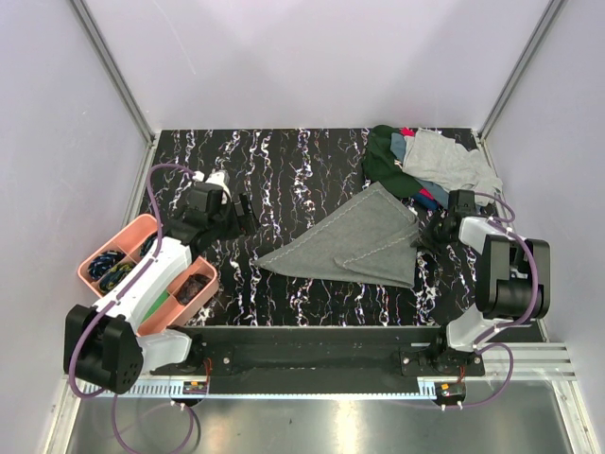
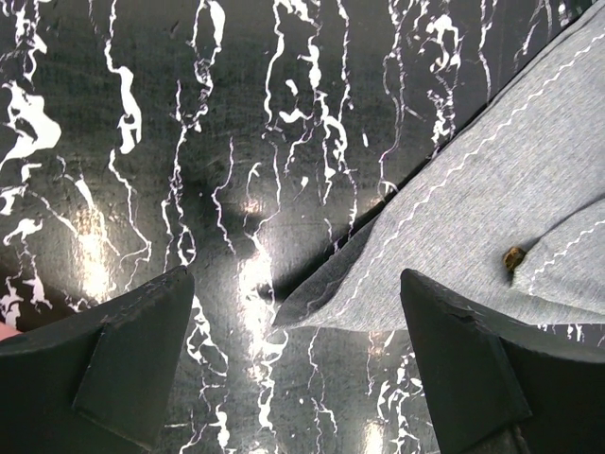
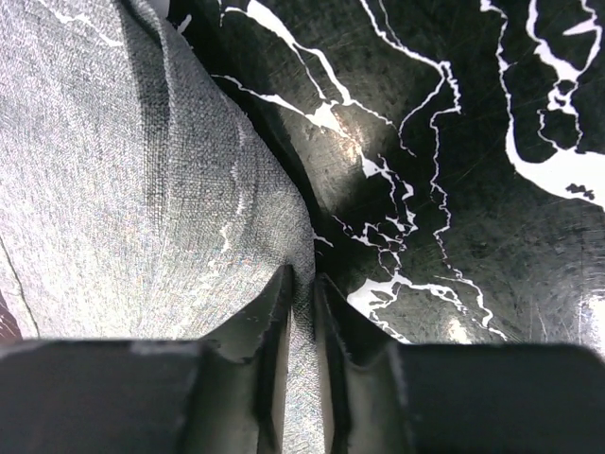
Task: Fold the napkin, place the utensils inside, and roll it up
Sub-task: Fold the napkin
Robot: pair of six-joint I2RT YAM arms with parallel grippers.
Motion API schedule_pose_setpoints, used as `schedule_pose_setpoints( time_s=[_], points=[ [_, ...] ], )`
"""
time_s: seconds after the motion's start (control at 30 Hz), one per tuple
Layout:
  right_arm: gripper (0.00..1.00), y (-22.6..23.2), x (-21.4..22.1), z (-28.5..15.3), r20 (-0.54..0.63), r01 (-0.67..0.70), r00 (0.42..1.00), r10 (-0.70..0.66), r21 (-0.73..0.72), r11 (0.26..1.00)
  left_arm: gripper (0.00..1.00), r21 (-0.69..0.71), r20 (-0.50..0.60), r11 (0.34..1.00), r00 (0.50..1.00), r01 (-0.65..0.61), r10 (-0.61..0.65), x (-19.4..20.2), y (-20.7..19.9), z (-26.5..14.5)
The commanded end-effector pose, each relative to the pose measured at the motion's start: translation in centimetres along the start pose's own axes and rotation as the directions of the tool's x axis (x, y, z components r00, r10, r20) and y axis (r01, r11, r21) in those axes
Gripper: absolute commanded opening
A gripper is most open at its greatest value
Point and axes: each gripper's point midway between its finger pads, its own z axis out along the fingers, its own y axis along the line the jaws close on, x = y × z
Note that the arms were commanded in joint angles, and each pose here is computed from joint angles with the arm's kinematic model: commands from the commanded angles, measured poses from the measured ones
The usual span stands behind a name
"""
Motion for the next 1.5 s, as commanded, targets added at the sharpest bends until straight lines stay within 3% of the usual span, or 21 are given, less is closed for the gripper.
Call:
schedule_pose_setpoints(
  time_s=[0.0, 0.1, 0.2, 0.63, 0.7, 0.77, 0.8, 0.9, 1.07, 1.23, 1.47],
  points=[
    [0.20, -1.6, 1.1, 0.7, -0.031, -0.036, 0.999, 0.038, 0.064, 0.997, 0.93, 0.061, 0.075, 0.998, 0.997, -0.009, 0.004, -2.3, -1.6, -0.1],
    [0.07, -2.4, 1.4, 0.4, -0.016, -0.051, 0.998, 0.053, 0.097, 0.994, 0.94, 0.078, 0.088, 0.997, 0.996, 0.019, -0.026, -2.9, -2.1, -0.3],
    [0.03, -3.0, 2.0, -0.1, -0.014, -0.078, 0.997, 0.080, 0.124, 0.989, 0.94, 0.149, 0.102, 0.987, 0.993, 0.051, -0.067, -3.3, -3.5, -0.5],
    [0.01, -4.6, 3.7, -3.2, 0.061, -0.167, 0.986, 0.158, 0.188, 0.968, 0.94, 0.194, 0.002, 0.977, 0.996, 0.084, -0.086, 0.7, -3.8, 1.8],
    [0.19, -4.3, 3.4, -3.3, 0.063, -0.157, 0.987, 0.148, 0.174, 0.972, 0.93, 0.182, 0.008, 0.979, 0.996, 0.090, -0.093, 1.0, -3.5, 1.7],
    [0.30, -3.6, 2.7, -3.6, 0.073, -0.148, 0.988, 0.138, 0.153, 0.977, 0.92, 0.153, -0.003, 0.983, 0.995, 0.101, -0.102, 2.0, -2.7, 1.8],
    [0.44, -3.4, 2.3, -3.7, 0.078, -0.137, 0.989, 0.126, 0.148, 0.979, 0.91, 0.138, 0.013, 0.984, 0.993, 0.114, -0.117, 2.0, -2.3, 1.6],
    [0.58, -2.3, 1.1, -4.3, 0.102, -0.113, 0.990, 0.101, 0.116, 0.987, 0.89, 0.105, 0.022, 0.984, 0.989, 0.143, -0.146, 3.1, -1.6, 1.6],
    [0.61, -0.4, -0.4, -5.6, 0.139, -0.066, 0.989, 0.059, 0.048, 0.997, 0.82, 0.042, 0.030, 0.984, 0.984, 0.173, -0.174, 4.8, -1.1, 1.9],
    [0.62, 1.3, -0.9, -6.8, 0.149, -0.014, 0.989, 0.017, -0.024, 1.000, 0.68, 0.018, 0.020, 0.963, 0.963, 0.269, -0.270, 6.5, -0.3, 2.9],
    [0.63, 2.0, -0.5, -7.4, 0.146, 0.027, 0.989, -0.017, -0.067, 0.997, 0.66, 0.051, 0.002, 0.941, 0.942, 0.335, -0.336, 6.9, -1.1, 4.2]
  ],
)
